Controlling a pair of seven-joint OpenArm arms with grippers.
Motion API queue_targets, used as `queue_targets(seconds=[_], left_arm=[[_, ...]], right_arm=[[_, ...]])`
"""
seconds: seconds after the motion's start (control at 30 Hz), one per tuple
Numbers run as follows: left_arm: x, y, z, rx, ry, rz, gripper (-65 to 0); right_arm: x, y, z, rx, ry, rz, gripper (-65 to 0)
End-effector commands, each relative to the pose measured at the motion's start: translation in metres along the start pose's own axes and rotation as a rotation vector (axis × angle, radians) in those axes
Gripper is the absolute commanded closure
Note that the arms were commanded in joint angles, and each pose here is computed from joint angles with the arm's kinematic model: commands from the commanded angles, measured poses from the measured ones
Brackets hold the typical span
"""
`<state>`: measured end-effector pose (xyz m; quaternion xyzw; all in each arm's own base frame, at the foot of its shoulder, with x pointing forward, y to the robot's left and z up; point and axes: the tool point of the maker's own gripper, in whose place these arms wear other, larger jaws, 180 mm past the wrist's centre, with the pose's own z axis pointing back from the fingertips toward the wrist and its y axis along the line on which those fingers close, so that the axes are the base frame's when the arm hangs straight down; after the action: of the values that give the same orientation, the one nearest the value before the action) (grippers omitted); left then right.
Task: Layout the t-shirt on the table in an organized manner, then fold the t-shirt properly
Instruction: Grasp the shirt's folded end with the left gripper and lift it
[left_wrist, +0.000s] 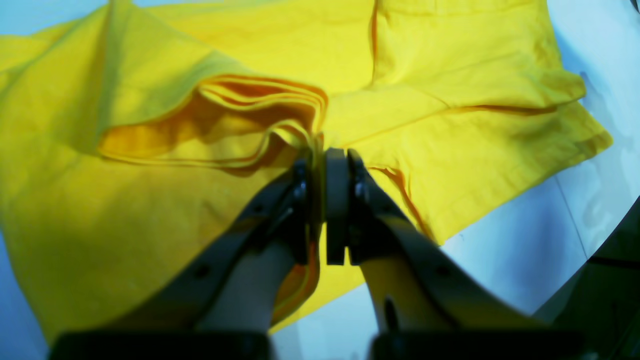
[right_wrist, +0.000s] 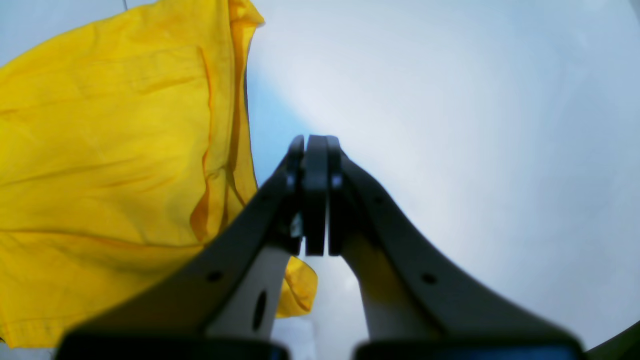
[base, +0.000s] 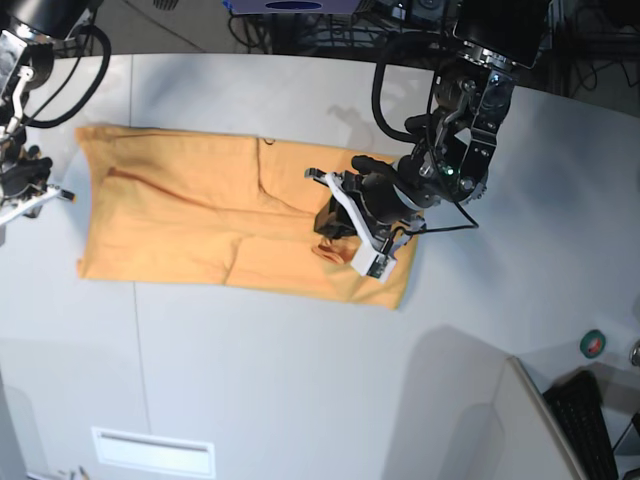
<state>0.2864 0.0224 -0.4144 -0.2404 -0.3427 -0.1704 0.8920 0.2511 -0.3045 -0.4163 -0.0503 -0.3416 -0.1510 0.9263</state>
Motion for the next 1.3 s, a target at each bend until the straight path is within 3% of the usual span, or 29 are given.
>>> queue_targets(seconds=[0.0,1.27], left_arm=[[0.017,-0.005,0.002,-0.018,-0.049,-0.012,0.0],[0.008,-0.004,0.001,-0.017,-0.028,-0.004,0.0]], right_arm=[[0.018,-0.003,0.003,-0.005,-0.054,0.011,0.0],[0.018,-0.003,0.003,-0.004,-0.054,0.010,0.0]])
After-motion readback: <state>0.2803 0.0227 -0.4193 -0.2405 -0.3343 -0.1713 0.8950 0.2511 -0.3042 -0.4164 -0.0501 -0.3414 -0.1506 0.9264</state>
